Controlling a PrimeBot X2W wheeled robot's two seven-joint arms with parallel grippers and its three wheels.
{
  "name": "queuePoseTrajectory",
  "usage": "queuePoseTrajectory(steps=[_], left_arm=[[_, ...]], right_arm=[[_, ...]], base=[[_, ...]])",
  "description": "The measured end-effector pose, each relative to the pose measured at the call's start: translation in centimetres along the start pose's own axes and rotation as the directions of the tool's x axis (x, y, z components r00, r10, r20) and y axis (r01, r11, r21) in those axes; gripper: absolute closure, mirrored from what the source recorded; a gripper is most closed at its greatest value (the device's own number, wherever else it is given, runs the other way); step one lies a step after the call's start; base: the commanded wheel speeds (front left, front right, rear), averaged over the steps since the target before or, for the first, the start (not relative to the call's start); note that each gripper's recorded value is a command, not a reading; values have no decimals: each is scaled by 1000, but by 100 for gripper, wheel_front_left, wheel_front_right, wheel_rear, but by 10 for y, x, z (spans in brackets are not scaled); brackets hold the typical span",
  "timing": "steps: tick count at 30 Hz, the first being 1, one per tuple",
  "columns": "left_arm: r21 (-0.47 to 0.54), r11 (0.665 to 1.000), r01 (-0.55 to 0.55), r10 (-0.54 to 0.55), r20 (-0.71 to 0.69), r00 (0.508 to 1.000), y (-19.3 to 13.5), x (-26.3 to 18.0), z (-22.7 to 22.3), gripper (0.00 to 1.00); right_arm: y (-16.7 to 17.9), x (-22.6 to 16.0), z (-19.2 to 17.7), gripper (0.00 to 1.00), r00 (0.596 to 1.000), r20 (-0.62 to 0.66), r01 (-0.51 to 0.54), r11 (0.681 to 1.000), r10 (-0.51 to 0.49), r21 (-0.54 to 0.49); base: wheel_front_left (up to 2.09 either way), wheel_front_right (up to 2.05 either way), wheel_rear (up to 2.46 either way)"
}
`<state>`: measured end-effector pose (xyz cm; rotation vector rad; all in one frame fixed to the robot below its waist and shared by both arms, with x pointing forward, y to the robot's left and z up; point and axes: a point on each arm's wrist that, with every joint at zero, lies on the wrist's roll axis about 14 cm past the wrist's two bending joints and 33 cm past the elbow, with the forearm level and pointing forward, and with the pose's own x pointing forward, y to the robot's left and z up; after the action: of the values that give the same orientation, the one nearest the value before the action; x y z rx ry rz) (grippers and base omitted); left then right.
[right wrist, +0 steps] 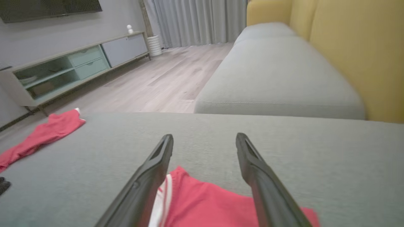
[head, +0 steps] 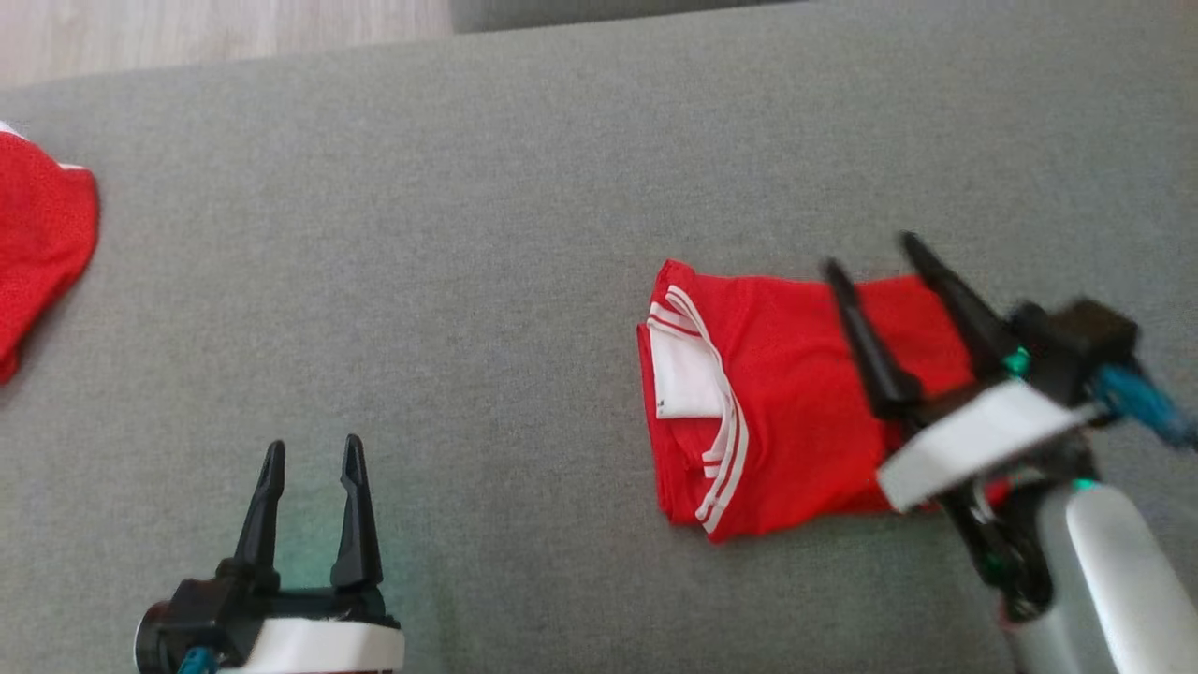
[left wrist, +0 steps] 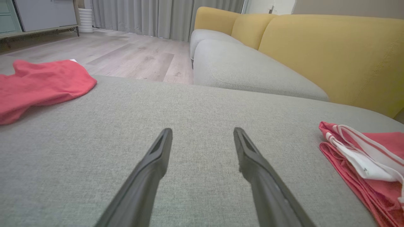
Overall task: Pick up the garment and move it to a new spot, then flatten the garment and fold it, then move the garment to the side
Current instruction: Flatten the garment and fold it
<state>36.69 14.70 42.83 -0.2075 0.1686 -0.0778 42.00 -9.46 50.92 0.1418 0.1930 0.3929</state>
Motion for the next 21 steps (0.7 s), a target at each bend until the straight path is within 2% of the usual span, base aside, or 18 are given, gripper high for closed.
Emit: queuePoseTrajectory(steps=[3,7,12,13,14,15,16,21], left_arm=[[2,1000,0,0,19,1000,0,-2,6,0],[2,1000,-6,6,46,999,1,-8,15,0],[3,999,-38,37,46,998,9,-21,14,0],[3,999,-42,42,45,998,10,-22,14,0],[3,999,-44,44,45,998,11,-22,14,0],[3,999,-46,46,46,998,11,-22,14,0],[2,999,-48,47,47,998,12,-21,14,0],[1,999,-52,52,32,998,14,-21,10,0]], right_arm=[[-28,-16,-3,0,994,50,101,991,-97,-93],[-58,-39,-10,0,974,102,218,961,-203,-168],[-69,-57,-34,0,957,95,287,944,-274,-163],[-67,-57,-38,10,958,89,284,946,-273,-158],[-65,-55,-42,57,960,80,279,948,-270,-150],[-63,-52,-47,95,962,68,272,952,-265,-138],[-60,-48,-51,100,965,54,261,956,-256,-135],[-37,-17,-70,100,986,-14,165,977,-169,-137]], base=[[0,0,0],[0,0,0],[0,0,0],[0,0,0],[0,0,0],[0,0,0],[0,0,0],[0,0,0]])
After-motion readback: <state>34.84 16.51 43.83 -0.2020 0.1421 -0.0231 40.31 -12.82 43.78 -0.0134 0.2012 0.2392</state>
